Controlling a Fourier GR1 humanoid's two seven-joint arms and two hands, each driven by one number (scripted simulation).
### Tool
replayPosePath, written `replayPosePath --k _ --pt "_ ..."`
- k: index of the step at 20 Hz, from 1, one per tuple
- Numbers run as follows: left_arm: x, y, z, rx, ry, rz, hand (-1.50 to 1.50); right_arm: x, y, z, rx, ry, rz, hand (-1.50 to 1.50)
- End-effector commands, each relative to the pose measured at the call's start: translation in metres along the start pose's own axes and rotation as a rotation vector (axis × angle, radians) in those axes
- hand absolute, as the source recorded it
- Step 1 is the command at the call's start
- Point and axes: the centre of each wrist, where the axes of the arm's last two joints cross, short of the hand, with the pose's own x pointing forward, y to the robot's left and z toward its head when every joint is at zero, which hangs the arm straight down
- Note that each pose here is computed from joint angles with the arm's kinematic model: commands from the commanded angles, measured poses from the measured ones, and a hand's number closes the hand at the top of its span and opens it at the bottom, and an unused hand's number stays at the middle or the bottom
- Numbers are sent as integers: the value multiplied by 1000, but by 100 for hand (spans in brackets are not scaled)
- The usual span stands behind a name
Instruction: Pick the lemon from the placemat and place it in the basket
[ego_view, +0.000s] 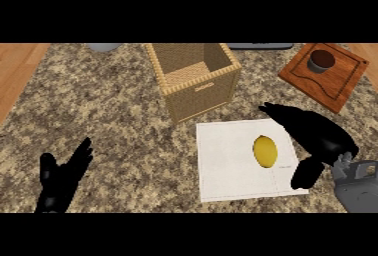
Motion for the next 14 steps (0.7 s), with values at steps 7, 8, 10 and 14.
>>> replayPosePath --k 7,8,10,14 --pt "-14 5 15 -3 95 7 0 -23 23 -17 -25 -1 -6 -150" --pt "-21 -6 0 3 87 -2 0 -8 32 -20 -13 2 -13 -150" --pt "-13 0 21 6 87 -6 0 5 36 -27 -36 -14 -11 -150" --pt "-4 4 1 18 99 -1 0 -19 53 -44 -15 -17 9 -150"
